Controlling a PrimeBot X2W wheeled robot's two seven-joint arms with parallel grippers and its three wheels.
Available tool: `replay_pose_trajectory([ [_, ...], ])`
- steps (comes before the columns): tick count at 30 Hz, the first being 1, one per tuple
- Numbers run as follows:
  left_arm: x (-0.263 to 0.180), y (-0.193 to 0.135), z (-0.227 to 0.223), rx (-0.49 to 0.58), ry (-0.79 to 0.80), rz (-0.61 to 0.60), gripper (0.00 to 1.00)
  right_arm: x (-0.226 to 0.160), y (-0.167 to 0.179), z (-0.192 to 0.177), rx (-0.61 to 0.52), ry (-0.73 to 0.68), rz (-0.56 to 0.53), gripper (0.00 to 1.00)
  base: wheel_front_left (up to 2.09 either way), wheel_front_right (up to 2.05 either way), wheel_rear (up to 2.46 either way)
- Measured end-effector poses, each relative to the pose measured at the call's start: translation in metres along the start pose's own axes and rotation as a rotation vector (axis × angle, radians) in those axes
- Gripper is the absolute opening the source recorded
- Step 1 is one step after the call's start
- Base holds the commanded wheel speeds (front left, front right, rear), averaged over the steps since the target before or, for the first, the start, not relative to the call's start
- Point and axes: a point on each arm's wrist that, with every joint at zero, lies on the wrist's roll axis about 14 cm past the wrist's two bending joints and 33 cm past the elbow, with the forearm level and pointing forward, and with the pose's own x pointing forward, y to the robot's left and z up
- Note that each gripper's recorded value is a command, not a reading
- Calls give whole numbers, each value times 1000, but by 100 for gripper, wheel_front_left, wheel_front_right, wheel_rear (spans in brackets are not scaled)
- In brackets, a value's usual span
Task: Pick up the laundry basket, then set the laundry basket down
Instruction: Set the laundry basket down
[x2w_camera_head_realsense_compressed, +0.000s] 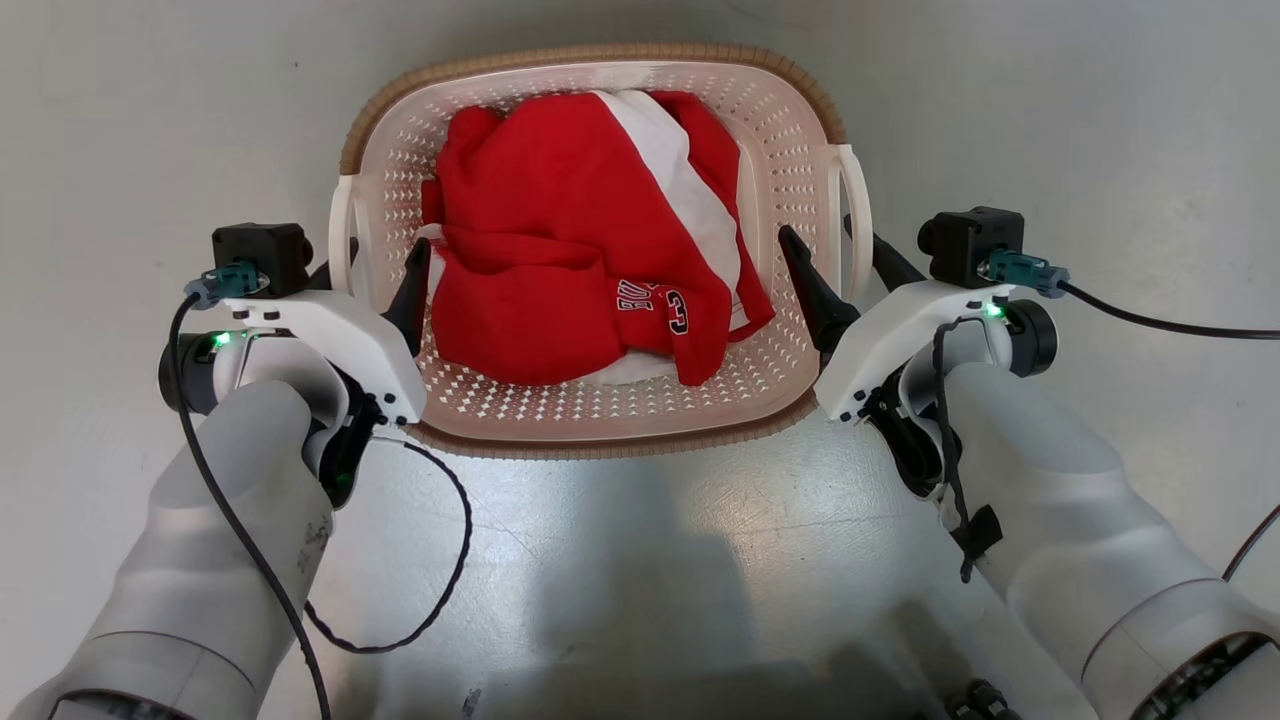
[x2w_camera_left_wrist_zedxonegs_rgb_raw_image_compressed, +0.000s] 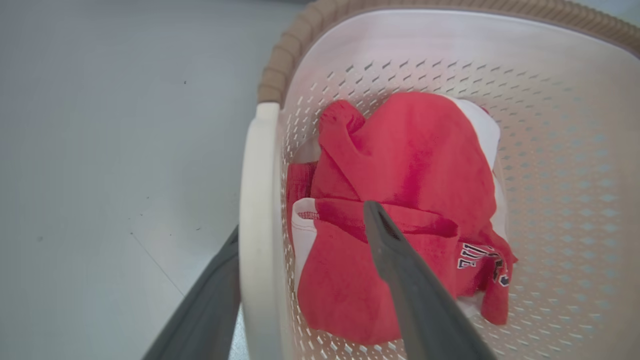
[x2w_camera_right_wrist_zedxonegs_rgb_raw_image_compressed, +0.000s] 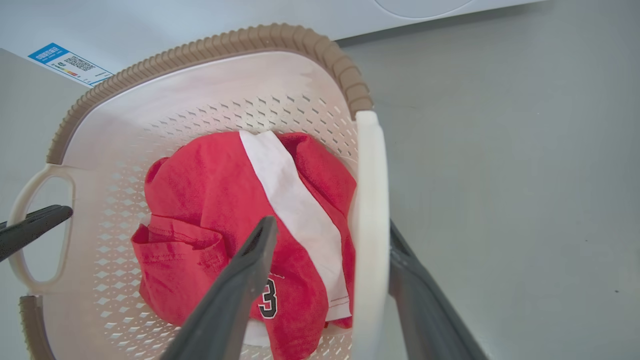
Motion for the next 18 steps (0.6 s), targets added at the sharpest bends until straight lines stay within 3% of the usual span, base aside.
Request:
replay_pose_trajectory([
  [18, -6, -5, 13, 28, -20, -9, 100, -12, -11, 11, 10, -19, -49, 100, 0, 0, 0],
])
